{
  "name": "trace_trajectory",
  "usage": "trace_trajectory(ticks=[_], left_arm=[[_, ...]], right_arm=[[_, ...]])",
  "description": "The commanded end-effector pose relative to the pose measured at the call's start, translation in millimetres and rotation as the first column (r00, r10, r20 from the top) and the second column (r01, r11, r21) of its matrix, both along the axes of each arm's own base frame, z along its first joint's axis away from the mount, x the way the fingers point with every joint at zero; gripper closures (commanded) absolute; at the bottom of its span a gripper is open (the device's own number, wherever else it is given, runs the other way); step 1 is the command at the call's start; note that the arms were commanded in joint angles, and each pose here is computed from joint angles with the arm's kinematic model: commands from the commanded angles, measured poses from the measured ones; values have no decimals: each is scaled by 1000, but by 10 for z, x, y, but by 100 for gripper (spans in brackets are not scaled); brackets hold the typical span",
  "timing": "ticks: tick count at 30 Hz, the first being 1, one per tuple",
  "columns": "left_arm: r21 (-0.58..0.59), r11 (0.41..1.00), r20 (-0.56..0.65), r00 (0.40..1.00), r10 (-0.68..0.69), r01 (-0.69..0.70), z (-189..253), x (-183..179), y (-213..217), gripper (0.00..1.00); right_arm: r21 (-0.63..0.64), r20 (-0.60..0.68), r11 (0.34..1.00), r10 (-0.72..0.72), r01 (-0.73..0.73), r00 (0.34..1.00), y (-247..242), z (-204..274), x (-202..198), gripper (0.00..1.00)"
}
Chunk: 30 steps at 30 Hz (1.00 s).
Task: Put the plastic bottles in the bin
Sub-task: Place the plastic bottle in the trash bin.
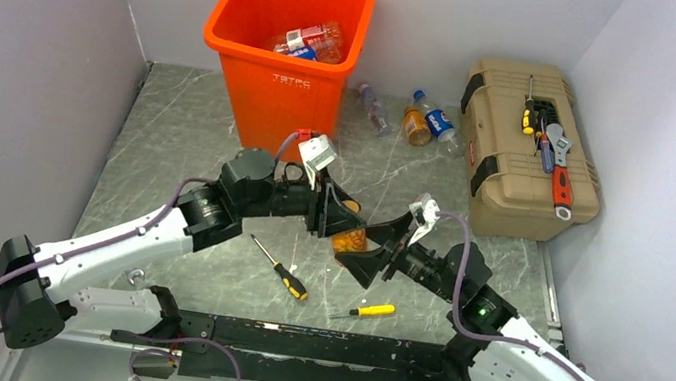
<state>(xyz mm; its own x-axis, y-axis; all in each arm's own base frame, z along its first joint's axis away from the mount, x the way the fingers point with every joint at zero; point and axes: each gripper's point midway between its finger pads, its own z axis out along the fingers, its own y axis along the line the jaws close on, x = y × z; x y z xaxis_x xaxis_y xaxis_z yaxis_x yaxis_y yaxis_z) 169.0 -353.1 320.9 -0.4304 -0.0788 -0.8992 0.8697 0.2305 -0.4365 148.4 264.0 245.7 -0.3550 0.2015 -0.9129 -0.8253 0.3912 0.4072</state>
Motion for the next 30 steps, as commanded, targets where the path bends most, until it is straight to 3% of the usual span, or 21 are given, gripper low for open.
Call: trace_trajectory(ticks=[1,7,12,16,22,26,30], left_arm=[[-19,981,213,958,194,-195,640,236,304,100],[87,907,477,816,325,-412,1154,584,660,100],[41,773,629,618,472,-633,1694,989,962,100],[-15,655,664,482,572,-756,2022,1400,1245,100],[-78,542,454,454,767,-837,2208,2176,1998,100],[-107,511,359,446,820,-853,2190,2446,2235,100],[-37,509,289,478,829,-860,1915,2776,2375,100]], right_arm=[[-33,16,989,-143,143,990,-228,204,142,0],[-120,-58,903,-421,413,905,-691,49,385,0],[-83,-147,849,-528,521,837,-826,-46,492,0],[-55,-116,853,-522,519,845,-834,-107,489,0],[-154,-126,860,-505,486,854,-769,-301,484,0],[-174,-136,861,-501,477,855,-768,-378,463,0],[-147,-136,861,-505,487,852,-819,-411,433,0]])
